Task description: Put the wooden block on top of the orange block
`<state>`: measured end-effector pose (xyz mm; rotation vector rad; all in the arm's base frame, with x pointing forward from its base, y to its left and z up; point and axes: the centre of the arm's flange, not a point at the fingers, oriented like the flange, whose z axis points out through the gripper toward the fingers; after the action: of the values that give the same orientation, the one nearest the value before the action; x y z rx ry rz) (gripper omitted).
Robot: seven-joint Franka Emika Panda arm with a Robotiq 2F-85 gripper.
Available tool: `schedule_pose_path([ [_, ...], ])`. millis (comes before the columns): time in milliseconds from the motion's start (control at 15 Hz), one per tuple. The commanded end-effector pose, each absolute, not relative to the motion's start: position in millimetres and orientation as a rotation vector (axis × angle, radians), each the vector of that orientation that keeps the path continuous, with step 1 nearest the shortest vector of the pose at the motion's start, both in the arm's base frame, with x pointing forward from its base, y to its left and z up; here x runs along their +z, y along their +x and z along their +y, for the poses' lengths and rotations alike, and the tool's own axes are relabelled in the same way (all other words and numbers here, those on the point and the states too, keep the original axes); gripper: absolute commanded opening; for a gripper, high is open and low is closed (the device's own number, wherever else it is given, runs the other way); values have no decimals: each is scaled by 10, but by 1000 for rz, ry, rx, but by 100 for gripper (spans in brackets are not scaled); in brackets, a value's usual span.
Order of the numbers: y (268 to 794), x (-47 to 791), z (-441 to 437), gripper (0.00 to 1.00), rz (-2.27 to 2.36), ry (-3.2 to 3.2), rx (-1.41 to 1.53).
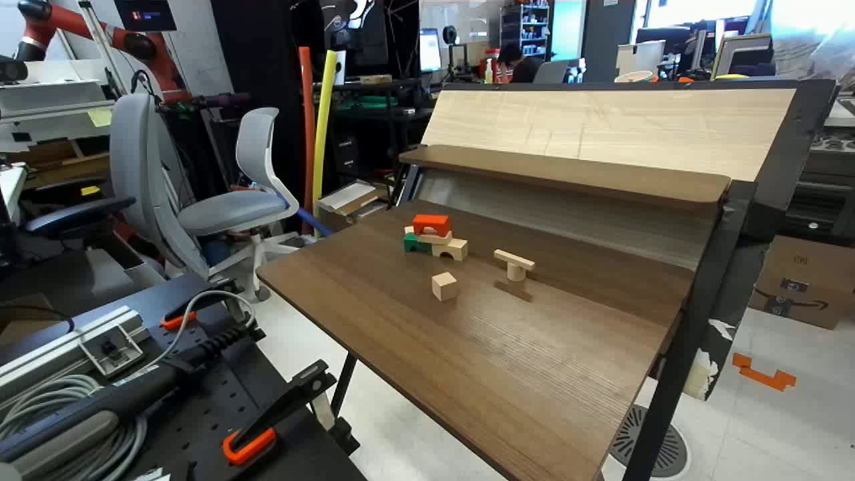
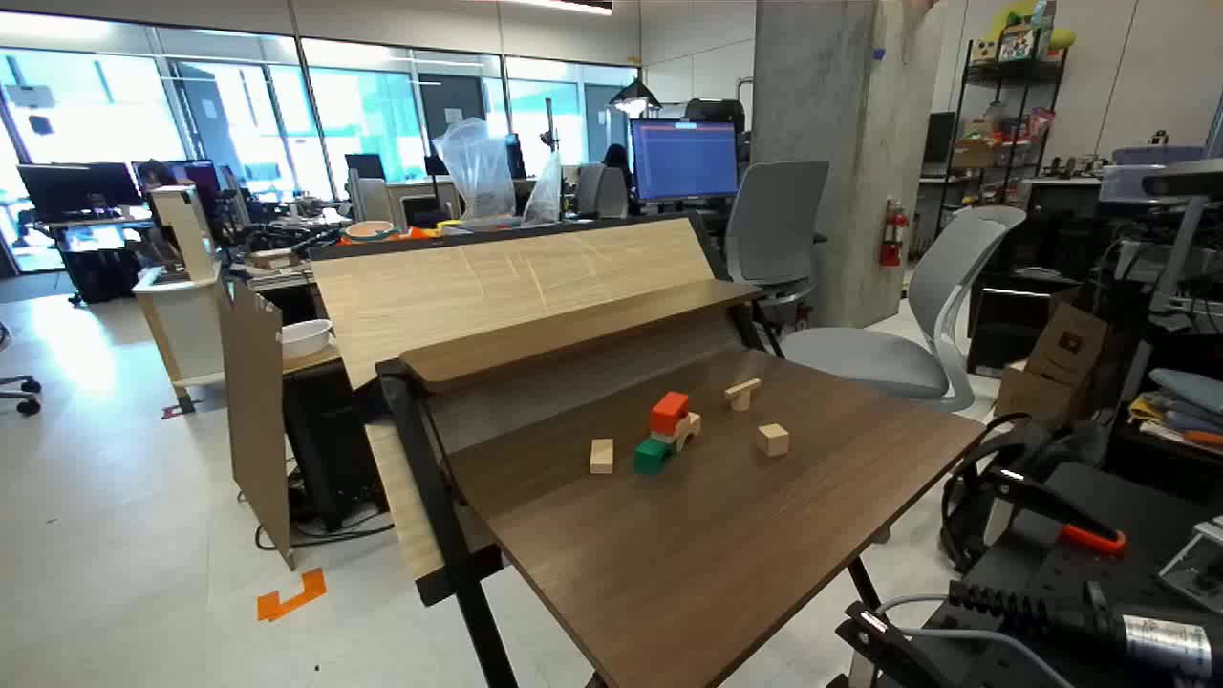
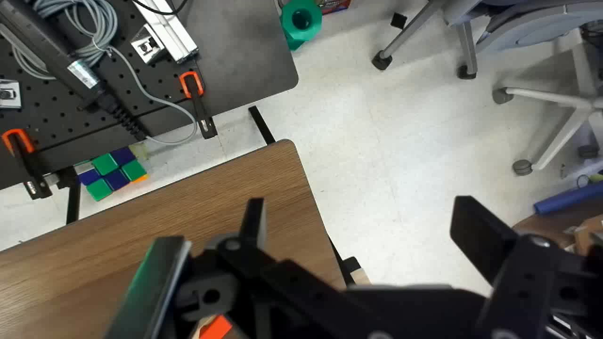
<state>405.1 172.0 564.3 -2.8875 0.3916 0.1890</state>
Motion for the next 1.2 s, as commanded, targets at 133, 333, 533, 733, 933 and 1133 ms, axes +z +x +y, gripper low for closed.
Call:
schedule_pose_path([
  [133,4052,5650,1721,100,391,-2887,187],
  [333,4052,5650,1721,100,391,-2887,187],
  [533,4011,5443,1841,100,450,-2855,26],
  [733,4327,4983,2045,100,603,-2829,-177],
  [933,4688,4494,2094,100,755,-2835,-343],
  [1133,5014,3954,1999,100,901,-2864,-499],
])
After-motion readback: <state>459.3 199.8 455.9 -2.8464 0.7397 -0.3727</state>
